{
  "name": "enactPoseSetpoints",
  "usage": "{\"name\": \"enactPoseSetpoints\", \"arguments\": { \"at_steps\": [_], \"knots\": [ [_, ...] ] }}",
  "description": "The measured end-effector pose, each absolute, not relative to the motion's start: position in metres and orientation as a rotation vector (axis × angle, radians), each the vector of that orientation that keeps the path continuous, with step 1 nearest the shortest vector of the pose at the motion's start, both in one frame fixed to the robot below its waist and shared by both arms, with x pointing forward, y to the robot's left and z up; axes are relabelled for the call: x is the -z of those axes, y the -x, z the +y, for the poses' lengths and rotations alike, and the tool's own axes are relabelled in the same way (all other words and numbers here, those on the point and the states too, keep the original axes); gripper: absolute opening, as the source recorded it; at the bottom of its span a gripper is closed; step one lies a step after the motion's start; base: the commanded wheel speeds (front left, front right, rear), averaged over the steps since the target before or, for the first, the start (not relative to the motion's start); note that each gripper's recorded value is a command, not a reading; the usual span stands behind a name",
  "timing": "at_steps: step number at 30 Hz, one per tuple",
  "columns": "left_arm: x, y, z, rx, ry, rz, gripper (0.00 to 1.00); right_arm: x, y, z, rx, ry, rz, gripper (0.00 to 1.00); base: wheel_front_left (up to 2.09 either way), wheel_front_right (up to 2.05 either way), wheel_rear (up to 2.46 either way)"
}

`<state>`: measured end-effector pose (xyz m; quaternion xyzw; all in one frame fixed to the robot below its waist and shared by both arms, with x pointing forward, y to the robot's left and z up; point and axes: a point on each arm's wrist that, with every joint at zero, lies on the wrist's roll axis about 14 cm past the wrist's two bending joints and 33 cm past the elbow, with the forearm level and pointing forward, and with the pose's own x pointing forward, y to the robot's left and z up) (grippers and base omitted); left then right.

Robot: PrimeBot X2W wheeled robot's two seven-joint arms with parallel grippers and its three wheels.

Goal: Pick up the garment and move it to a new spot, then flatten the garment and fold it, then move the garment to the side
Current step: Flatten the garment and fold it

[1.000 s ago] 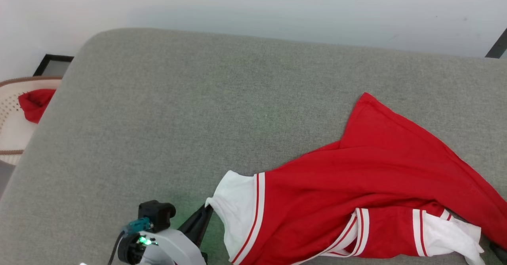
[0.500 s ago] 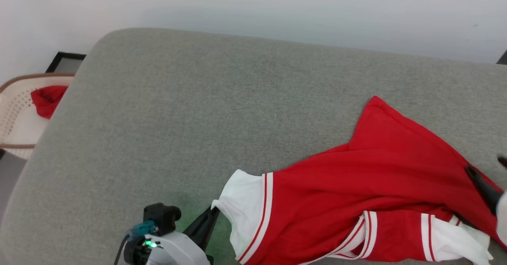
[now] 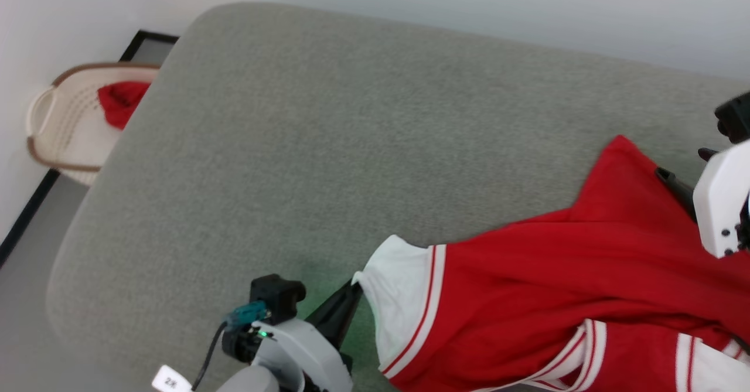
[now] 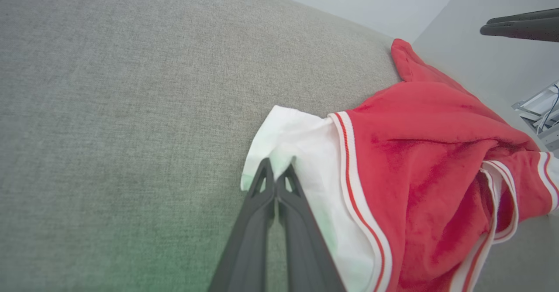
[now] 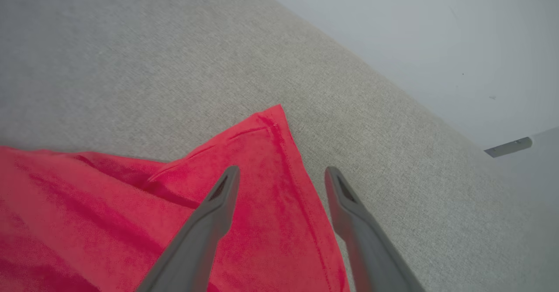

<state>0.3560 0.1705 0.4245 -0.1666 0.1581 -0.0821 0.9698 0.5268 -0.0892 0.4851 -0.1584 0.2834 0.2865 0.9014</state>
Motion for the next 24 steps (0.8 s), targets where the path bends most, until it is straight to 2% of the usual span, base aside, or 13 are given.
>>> {"name": "enactPoseSetpoints", "arguments": {
  "at_steps": [10, 19, 20, 21, 23, 24],
  "knots": [
    [-0.414, -0.357, 0.176, 0.126, 0.354, 0.335, 0.0, -0.437, -0.553, -0.071, -0.629, 0.452, 0.856, 1.0, 0.0, 0.0, 0.0],
    [-0.402, -0.354, 0.187, 0.074, 0.365, 0.362, 0.0, -0.402, -0.558, -0.07, -0.629, 0.53, 1.056, 1.0, 0.0, 0.0, 0.0],
    [-0.401, -0.354, 0.188, 0.07, 0.366, 0.363, 0.0, -0.4, -0.558, -0.071, -0.624, 0.536, 1.084, 0.93, 0.0, 0.0, 0.0],
    [-0.4, -0.354, 0.189, 0.066, 0.367, 0.365, 0.0, -0.399, -0.557, -0.071, -0.623, 0.538, 1.108, 0.47, 0.0, 0.0, 0.0],
    [-0.398, -0.352, 0.189, 0.059, 0.37, 0.372, 0.0, -0.396, -0.556, -0.073, -0.614, 0.536, 1.153, 0.0, 0.0, 0.0, 0.0],
    [-0.397, -0.352, 0.19, 0.055, 0.372, 0.373, 0.0, -0.394, -0.555, -0.074, -0.609, 0.539, 1.176, 0.0, 0.0, 0.0, 0.0]
  ]
}}
